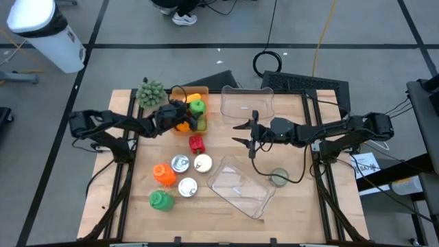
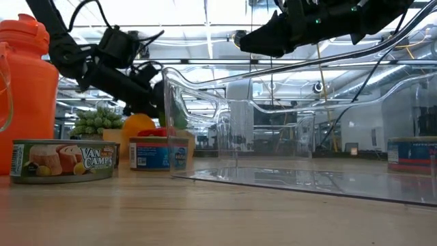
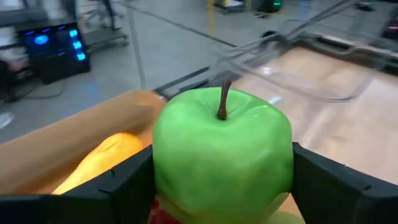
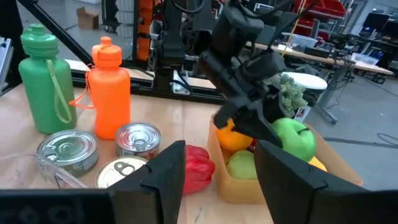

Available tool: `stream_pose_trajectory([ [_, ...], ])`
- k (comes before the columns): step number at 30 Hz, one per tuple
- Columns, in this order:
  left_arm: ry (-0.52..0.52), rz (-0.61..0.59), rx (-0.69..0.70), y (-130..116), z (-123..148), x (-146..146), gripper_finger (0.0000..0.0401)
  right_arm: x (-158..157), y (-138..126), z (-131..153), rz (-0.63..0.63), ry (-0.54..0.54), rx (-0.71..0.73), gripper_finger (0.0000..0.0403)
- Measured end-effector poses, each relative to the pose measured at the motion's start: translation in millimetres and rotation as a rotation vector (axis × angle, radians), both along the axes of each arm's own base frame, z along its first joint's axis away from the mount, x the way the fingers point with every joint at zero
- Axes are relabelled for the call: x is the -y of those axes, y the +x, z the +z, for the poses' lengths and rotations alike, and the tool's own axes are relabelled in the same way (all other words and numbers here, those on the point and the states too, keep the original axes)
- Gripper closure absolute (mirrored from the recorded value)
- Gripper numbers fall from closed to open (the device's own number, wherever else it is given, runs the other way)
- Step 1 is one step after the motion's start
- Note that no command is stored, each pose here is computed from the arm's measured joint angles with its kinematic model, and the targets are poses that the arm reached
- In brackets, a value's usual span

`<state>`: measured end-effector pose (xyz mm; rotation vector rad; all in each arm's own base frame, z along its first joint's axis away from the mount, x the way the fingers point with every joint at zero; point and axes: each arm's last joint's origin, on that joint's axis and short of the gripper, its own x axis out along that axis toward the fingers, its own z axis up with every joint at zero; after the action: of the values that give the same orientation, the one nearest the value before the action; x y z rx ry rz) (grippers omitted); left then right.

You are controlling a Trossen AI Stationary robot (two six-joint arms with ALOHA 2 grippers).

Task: Pick & Place Food Item
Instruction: Put the apple into the orange bin, then put the bell pepper into the orange bin

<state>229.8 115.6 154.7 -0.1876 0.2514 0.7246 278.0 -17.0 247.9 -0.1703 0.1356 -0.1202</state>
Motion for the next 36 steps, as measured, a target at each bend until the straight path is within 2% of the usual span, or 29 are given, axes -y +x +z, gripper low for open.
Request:
stream_pose_trajectory([
  [3, -0.029, 0.041, -0.009, -0.7, -6.0, -2.4, 0.0028, 0.0, 0.0, -0.1, -0.001, 0.006, 0.0, 0.022],
  [5, -0.029, 0.042, -0.01, -1.0, -6.2, -2.7, 0.0017, 0.0, 0.0, -0.1, -0.003, 0.013, 0.001, 0.0217],
  [11, -0.03, 0.037, -0.004, -0.7, -5.7, -2.4, 0.0066, 0.1, 0.0, -0.2, -0.005, 0.018, 0.001, 0.0211],
  [14, -0.027, 0.036, 0.004, -1.9, -2.1, -1.9, 0.0074, 0.1, 0.0, -0.3, -0.005, 0.018, -0.001, 0.0211],
  [21, 0.025, 0.031, 0.119, -9.8, 28.3, 2.5, 0.0031, 0.1, -0.2, -1.2, -0.006, 0.019, -0.01, 0.0208],
  [24, 0.045, 0.045, 0.127, -15.8, 38.4, 4.6, 0.0014, 0.1, -0.2, -1.1, -0.006, 0.019, -0.009, 0.0208],
  [31, 0.068, 0.223, 0.01, -28.9, 35.4, -4.2, 0.0023, 0.0, -0.2, -1.2, -0.003, 0.02, -0.01, 0.0206],
  [33, 0.053, 0.289, -0.002, -32.9, 33.2, -8.5, 0.0031, 0.0, -0.2, -1.2, -0.003, 0.02, -0.009, 0.0206],
  [36, 0.017, 0.314, -0.001, -35.2, 30.4, -10.4, 0.0043, 0.0, -0.2, -1.2, -0.003, 0.02, -0.01, 0.0206],
])
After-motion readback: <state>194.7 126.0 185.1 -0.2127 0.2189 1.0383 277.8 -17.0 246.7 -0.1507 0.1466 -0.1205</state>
